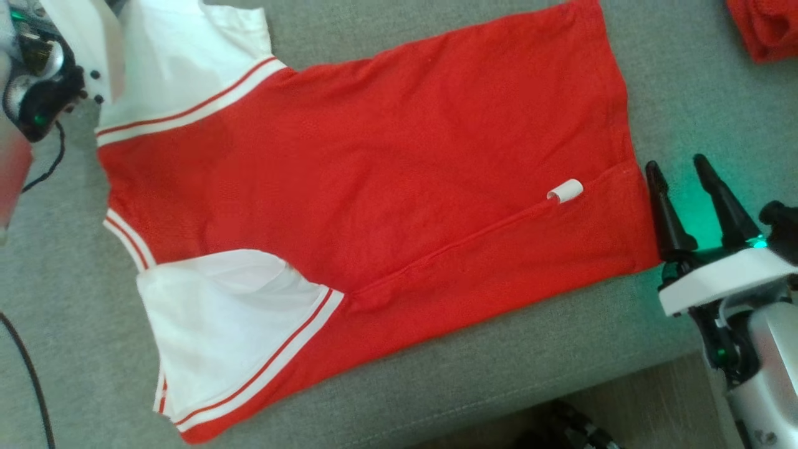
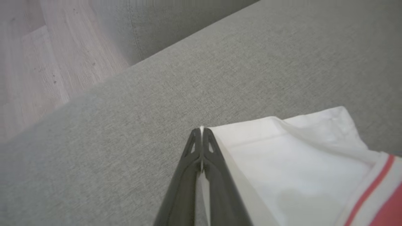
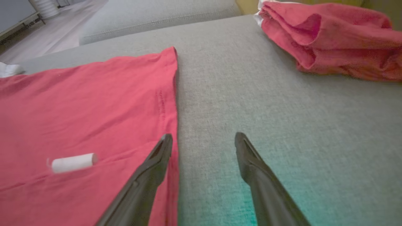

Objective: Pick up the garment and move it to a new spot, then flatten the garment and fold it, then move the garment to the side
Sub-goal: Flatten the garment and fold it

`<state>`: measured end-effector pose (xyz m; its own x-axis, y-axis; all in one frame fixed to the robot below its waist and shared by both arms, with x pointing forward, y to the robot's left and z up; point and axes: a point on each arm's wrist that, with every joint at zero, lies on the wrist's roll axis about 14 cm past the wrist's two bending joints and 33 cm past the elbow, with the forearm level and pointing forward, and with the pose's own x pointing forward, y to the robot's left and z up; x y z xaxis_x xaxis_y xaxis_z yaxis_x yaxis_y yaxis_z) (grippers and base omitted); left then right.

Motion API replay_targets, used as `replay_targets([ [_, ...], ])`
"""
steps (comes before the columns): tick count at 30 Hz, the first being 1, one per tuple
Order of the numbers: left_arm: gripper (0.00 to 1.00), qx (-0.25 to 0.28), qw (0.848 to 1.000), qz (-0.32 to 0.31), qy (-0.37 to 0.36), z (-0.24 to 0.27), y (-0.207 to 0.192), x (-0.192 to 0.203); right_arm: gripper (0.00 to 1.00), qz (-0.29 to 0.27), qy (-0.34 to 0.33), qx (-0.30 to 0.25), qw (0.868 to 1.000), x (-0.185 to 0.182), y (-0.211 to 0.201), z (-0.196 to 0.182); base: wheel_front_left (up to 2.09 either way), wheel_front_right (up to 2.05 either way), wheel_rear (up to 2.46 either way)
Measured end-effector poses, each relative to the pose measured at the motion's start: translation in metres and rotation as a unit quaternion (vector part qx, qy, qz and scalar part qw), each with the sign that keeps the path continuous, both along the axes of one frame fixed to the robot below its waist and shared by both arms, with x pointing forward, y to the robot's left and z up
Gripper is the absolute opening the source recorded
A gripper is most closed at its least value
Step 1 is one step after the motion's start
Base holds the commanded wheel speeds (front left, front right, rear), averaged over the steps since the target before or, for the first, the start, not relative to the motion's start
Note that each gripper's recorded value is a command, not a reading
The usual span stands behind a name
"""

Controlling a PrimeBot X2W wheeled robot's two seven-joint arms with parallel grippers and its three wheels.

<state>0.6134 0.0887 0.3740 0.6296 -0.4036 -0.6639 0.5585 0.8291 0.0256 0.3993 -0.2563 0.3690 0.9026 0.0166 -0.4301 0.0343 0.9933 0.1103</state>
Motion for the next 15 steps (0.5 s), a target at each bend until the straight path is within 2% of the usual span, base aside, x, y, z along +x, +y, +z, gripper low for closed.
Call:
replay_targets([
  [4,0.0,-0.01,1.0,-0.007,-0.02,0.017,-0.003,-0.004,1.0,0.019,-0.007,0.004,1.0,0.008,0.01,0.009,0.0,0.0,0.0],
  [8,0.0,-0.036,0.998,-0.023,-0.051,0.047,-0.011,-0.022,1.0,0.041,-0.024,0.0,0.999,0.043,0.018,0.041,0.0,0.0,0.0],
  [15,0.0,-0.067,0.991,-0.047,-0.102,0.093,-0.017,-0.048,1.0,0.071,0.057,-0.015,0.996,0.075,0.035,0.04,0.0,0.0,0.0],
])
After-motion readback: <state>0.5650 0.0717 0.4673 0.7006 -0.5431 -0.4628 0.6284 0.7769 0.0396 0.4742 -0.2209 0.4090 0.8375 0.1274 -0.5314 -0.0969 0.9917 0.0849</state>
